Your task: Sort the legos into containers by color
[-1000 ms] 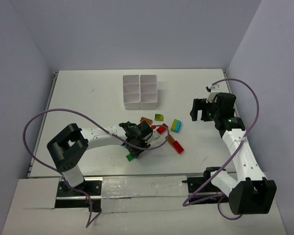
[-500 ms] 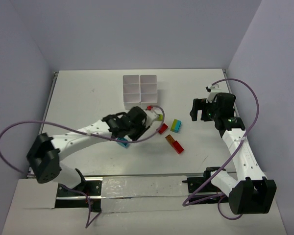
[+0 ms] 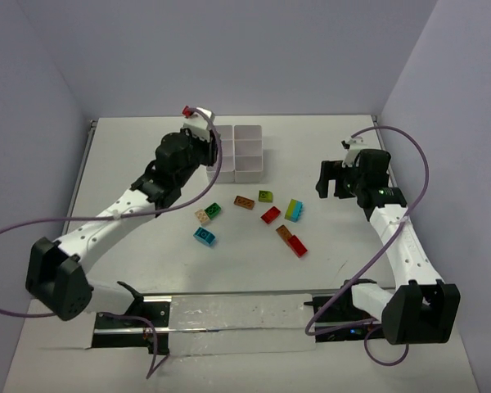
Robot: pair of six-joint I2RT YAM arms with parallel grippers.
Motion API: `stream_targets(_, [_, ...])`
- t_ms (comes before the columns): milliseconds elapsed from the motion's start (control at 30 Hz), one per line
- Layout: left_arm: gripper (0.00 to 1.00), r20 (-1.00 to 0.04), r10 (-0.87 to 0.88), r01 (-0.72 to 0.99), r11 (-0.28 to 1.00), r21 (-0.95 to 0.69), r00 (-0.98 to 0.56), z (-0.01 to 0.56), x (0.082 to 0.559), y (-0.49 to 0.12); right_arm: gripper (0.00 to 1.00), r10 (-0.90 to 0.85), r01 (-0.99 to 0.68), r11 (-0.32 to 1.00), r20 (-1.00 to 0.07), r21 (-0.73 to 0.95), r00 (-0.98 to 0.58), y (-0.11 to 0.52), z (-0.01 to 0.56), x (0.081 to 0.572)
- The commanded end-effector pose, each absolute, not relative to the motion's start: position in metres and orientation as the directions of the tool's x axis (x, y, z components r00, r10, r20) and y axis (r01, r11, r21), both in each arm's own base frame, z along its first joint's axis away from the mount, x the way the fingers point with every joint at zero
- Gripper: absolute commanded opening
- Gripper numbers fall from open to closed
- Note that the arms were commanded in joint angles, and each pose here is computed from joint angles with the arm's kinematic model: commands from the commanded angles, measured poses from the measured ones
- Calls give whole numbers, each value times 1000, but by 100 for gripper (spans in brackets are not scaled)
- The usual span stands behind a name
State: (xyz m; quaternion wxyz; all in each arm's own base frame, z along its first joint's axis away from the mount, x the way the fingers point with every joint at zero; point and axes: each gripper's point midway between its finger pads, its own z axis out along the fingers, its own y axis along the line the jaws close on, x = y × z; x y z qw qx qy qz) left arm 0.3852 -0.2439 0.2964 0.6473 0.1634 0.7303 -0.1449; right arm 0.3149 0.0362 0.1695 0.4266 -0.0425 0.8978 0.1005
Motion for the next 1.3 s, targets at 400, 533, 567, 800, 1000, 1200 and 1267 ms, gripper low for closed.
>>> stream_targets(400, [0, -988, -149, 338, 933, -125, 47, 300, 522, -261, 100, 29, -165, 973, -798, 160, -602, 40, 190, 345])
stream_targets(533, [0, -990, -142, 327, 936, -129, 17, 279, 532, -263, 100, 29, -162, 974, -795, 159, -606, 40, 189, 346])
stream_targets(567, [1, -990, -141, 318, 939, -133, 3, 270, 536, -263, 100, 29, -160, 974, -795, 158, -606, 39, 189, 346])
stream_targets(800, [2, -991, -135, 293, 947, -132, -9, 245, 547, -261, 100, 30, -157, 975, -795, 156, -605, 39, 189, 345])
stream_targets(1000, [3, -992, -123, 256, 959, -120, -1, 232, 559, -258, 100, 29, -155, 976, -791, 155, -612, 38, 185, 343])
stream_targets(1200, [16, -993, -116, 225, 968, -114, -4, 220, 566, -255, 100, 24, -153, 977, -791, 148, -611, 37, 185, 341])
stream_targets(1267, [18, -994, -112, 210, 971, -110, -2, 218, 568, -252, 100, 25, -154, 977, -789, 150, -613, 37, 184, 341])
